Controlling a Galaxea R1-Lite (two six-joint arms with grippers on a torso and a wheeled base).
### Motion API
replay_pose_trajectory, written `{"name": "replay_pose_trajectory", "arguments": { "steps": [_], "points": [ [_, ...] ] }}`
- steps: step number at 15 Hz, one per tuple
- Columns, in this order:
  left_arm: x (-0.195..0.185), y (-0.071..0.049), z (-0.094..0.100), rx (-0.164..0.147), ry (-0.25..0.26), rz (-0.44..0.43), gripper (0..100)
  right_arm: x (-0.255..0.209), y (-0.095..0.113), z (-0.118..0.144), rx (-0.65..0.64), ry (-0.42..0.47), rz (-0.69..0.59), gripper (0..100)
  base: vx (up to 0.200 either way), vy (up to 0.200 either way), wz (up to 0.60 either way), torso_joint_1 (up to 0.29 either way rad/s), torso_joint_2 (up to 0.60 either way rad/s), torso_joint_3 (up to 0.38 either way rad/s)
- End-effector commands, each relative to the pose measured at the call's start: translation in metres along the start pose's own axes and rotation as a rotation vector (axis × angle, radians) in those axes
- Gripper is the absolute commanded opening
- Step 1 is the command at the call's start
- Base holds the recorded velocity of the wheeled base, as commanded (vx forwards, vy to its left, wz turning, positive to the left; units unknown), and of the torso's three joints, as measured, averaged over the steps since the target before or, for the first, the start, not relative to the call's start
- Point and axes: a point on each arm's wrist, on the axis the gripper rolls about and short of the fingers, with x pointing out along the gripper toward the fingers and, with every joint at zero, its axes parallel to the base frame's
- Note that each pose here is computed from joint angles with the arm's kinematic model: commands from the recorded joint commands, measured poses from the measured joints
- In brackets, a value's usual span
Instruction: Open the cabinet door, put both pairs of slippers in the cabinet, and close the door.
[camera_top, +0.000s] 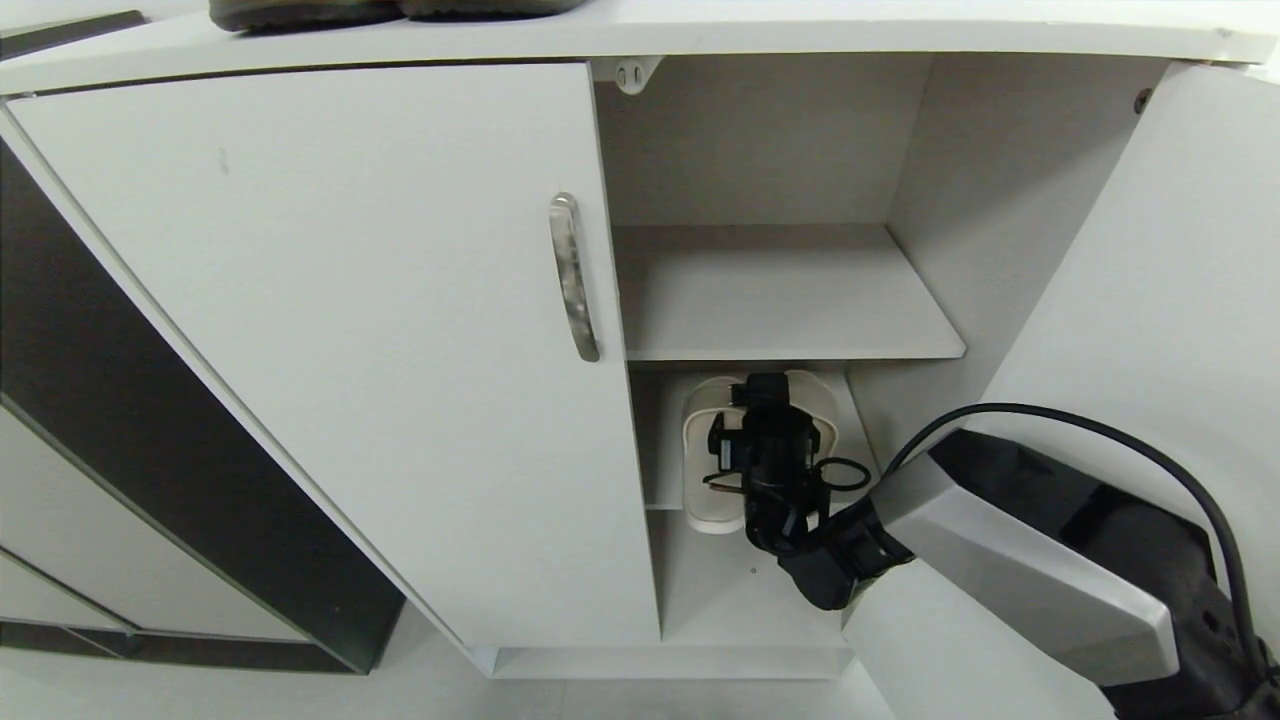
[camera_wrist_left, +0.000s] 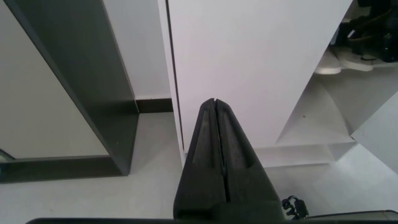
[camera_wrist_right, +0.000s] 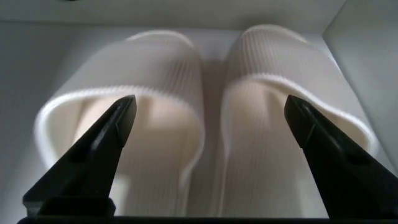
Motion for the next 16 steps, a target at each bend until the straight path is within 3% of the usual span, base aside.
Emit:
{"name": "replay_pose_trajectory", "arguments": {
  "steps": [1, 6, 9, 16],
  "points": [
    [0.000, 0.000, 0.000, 0.000, 0.001, 0.001, 0, -0.025, -0.001, 0.020, 0.013, -0.015, 0.032, 100, 0.000, 0.000, 0.00, 0.000, 0.00, 0.000],
    [0.000, 0.000, 0.000, 0.000, 0.001, 0.001, 0, -0.092, -0.014, 0.016, -0.022, 0.011, 0.095, 100, 0.000, 0.000, 0.00, 0.000, 0.00, 0.000],
    [0.000, 0.000, 0.000, -0.004, 0.001, 0.001, 0, -0.100, -0.020, 0.010, -0.035, 0.017, 0.098, 100, 0.000, 0.000, 0.00, 0.000, 0.00, 0.000],
    [0.000, 0.000, 0.000, -0.004, 0.001, -0.001, 0, -0.102, -0.022, 0.007, -0.045, 0.027, 0.098, 100, -0.200, 0.000, 0.00, 0.002, 0.00, 0.000]
  ]
}}
